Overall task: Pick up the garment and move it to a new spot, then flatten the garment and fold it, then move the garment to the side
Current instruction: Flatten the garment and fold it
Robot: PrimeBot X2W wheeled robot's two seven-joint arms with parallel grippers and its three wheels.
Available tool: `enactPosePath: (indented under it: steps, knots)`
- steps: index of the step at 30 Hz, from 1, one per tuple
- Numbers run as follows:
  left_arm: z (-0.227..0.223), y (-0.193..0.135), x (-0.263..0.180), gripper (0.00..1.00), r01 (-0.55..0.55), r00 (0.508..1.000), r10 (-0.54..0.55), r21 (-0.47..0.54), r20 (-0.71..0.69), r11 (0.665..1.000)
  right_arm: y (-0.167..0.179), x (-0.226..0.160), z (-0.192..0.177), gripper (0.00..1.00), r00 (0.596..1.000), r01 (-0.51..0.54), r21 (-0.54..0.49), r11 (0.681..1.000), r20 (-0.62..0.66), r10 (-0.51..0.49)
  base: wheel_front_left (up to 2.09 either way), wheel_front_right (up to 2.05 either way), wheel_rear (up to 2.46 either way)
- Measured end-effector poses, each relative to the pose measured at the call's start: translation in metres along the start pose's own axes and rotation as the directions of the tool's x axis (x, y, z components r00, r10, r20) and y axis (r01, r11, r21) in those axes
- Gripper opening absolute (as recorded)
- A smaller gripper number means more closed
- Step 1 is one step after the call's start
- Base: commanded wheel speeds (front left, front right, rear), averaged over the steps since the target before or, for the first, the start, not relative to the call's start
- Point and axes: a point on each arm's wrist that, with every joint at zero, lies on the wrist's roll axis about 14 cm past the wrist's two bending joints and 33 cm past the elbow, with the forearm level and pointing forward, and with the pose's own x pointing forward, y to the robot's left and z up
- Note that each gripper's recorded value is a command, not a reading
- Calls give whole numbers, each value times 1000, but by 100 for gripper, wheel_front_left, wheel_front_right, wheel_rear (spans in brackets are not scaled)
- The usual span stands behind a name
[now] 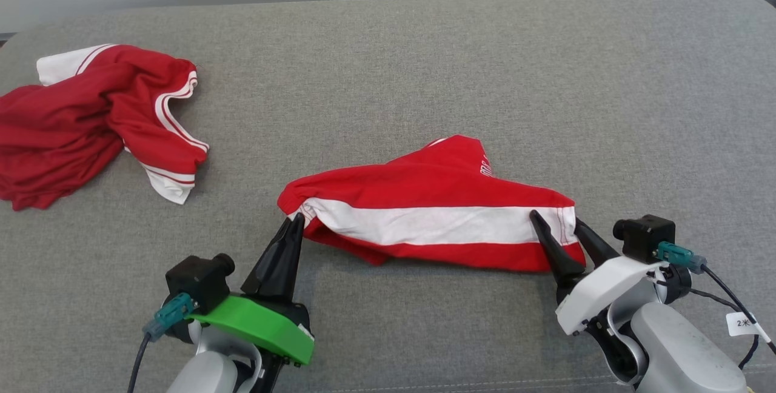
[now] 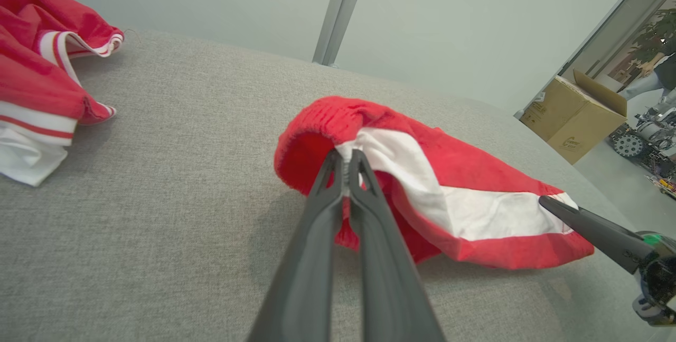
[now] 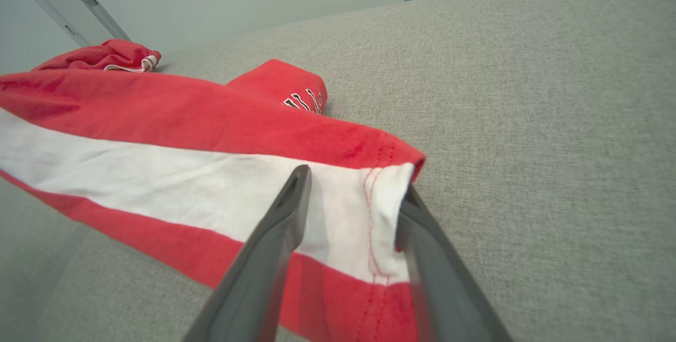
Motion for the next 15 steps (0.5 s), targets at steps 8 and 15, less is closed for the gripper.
enactPosePath:
  steps: [8,15]
  knots:
    - [2,-3,1,0,12,1000,-12,1,5,1000,0,-4,-1,42,1000,4,0,1000,3,-4,0,0,0]
    - [2,-5,2,0,17,1000,-17,2,5,1000,-5,-8,-8,0,1000,19,-4,1000,-21,-19,0,0,0]
